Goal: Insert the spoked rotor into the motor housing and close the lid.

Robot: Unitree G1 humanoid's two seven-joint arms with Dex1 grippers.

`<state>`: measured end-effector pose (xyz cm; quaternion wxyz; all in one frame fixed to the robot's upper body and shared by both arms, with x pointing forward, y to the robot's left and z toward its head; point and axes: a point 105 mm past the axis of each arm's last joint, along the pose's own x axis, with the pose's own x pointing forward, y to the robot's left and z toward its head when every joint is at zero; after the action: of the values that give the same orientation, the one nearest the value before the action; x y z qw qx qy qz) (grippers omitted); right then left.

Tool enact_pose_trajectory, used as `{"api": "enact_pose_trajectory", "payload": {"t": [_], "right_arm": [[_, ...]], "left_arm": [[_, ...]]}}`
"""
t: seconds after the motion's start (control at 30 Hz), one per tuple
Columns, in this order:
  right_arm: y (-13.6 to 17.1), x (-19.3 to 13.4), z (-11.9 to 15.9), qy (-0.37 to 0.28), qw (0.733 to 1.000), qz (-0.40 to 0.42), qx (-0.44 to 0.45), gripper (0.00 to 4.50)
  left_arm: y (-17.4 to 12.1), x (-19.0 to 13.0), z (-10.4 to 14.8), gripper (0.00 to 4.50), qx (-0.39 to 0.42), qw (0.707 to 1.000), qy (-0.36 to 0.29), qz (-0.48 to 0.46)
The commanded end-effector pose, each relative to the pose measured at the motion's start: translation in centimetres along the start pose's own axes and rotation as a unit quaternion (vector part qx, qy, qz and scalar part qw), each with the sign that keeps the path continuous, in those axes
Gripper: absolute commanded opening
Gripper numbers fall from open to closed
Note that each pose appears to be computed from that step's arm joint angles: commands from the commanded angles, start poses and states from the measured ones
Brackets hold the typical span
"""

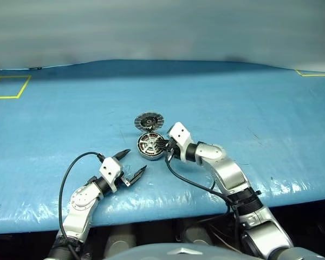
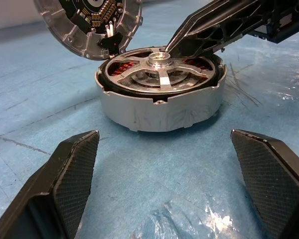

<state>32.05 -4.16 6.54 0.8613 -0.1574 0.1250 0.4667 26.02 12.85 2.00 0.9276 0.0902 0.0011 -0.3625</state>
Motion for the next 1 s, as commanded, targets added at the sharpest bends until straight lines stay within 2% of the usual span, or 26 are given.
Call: {"api": "enact_pose_trajectory", "payload": {"t": [0.03, 0.13, 0.2, 0.27, 0.4, 0.47, 0.53, 0.7, 0.77, 0.83, 0.93, 1.0], "right_arm": [[0.5, 0.1, -1.7, 0.040, 0.999, 0.005, -0.012, 0.03], [0.8, 0.2, -2.3, 0.056, 0.998, 0.008, -0.033, 0.03], [0.6, 0.2, -2.0, 0.044, 0.999, -0.002, -0.026, 0.03], [0.4, 0.1, -0.8, 0.006, 1.000, -0.003, -0.002, 0.03], [0.5, -1.0, 3.4, -0.110, 0.992, 0.016, 0.058, 0.03], [0.0, -1.8, 4.3, -0.130, 0.989, 0.009, 0.064, 0.03], [-1.2, -2.6, 4.4, -0.126, 0.990, -0.017, 0.057, 0.03], [-5.9, -3.7, 2.2, -0.047, 0.991, -0.127, 0.006, 0.03], [-8.0, -3.9, 2.6, -0.054, 0.984, -0.170, 0.006, 0.03], [-9.2, -3.6, 3.9, -0.092, 0.977, -0.189, 0.016, 0.03], [-9.4, -2.1, 6.5, -0.149, 0.976, -0.160, 0.021, 0.03], [-8.5, -0.8, 8.0, -0.177, 0.977, -0.109, 0.036, 0.03]], "left_arm": [[-0.2, -0.2, -0.3, 4.50, 0.000, 1.000, 0.007, 0.000], [-0.1, -0.2, -0.3, 4.50, 0.000, 1.000, 0.007, 0.000], [-0.1, -0.3, -0.3, 4.50, 0.000, 1.000, 0.008, 0.001], [-0.1, -0.3, -0.3, 4.50, -0.001, 1.000, 0.008, 0.000], [-0.2, -0.3, -0.3, 4.50, -0.002, 1.000, 0.007, -0.001], [-0.2, -0.3, -0.3, 4.50, -0.002, 1.000, 0.007, -0.001], [-0.1, -0.3, -0.2, 4.50, -0.003, 1.000, 0.006, -0.001], [0.0, -0.4, -0.3, 4.50, -0.003, 1.000, 0.006, 0.004], [0.1, -0.5, -0.3, 4.50, -0.003, 1.000, 0.005, 0.007], [0.3, -0.6, -0.2, 4.50, -0.002, 1.000, 0.004, 0.011], [0.5, -0.7, -0.2, 4.50, -0.002, 1.000, 0.002, 0.017], [0.6, -0.7, -0.1, 4.50, -0.001, 1.000, 0.000, 0.022]]}}
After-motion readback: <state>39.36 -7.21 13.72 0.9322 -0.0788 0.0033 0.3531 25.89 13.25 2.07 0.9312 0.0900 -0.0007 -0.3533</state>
